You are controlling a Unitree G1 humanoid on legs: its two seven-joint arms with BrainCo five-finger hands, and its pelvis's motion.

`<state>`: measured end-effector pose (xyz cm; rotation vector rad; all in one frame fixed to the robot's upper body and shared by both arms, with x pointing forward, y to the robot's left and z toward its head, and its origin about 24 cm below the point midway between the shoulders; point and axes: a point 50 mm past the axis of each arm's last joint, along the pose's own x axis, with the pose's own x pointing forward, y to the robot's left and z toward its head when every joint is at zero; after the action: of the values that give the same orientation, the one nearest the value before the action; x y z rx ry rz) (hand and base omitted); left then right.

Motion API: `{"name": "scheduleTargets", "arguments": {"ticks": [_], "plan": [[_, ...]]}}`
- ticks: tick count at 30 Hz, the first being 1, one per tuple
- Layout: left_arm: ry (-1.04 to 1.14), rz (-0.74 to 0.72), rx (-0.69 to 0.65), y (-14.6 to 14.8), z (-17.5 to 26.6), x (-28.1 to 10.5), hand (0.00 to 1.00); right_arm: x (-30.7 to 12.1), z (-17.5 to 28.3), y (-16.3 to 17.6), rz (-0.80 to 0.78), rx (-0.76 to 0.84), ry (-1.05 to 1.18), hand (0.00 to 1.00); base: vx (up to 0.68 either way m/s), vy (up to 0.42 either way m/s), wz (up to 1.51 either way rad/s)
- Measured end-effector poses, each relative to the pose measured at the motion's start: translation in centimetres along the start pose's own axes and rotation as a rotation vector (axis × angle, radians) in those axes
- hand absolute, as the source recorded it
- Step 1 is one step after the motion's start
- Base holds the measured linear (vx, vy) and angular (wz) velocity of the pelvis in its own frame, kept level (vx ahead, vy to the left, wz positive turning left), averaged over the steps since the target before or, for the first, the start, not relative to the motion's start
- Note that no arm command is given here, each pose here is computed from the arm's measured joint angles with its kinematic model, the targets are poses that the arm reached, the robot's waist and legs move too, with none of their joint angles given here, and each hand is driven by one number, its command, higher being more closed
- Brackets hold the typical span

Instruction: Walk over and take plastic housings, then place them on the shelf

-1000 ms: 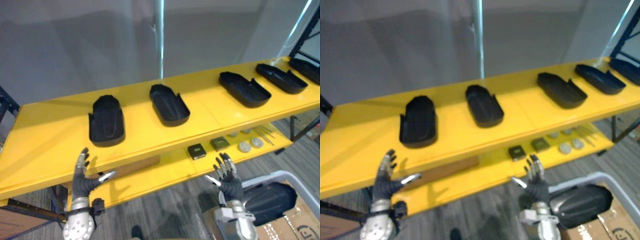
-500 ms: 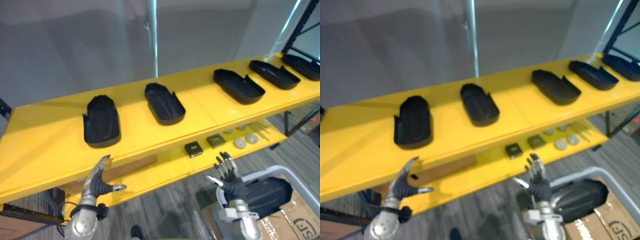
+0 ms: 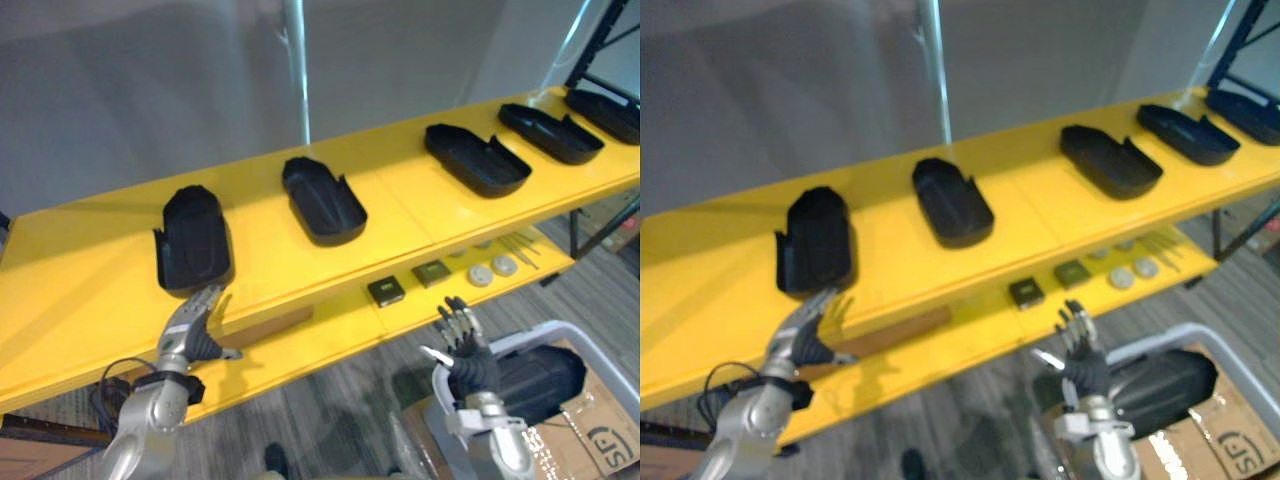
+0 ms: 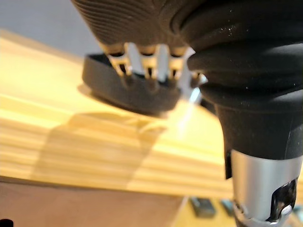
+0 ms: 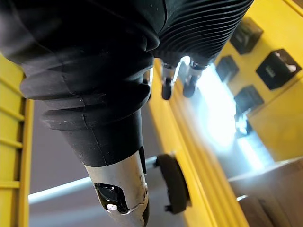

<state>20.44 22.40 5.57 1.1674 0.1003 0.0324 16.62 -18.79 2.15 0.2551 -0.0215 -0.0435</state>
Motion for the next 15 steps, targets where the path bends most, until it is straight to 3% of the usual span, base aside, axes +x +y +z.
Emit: {"name": "scheduleTargets", "arguments": {"ticks": [15], "plan": [[0.155, -0.021, 0.031, -2.1, -1.6, 0.0, 0.00, -0.2, -0.3, 0.2, 0.005, 0.005, 0.012, 0.00, 0.00, 0.000, 0.00]]}}
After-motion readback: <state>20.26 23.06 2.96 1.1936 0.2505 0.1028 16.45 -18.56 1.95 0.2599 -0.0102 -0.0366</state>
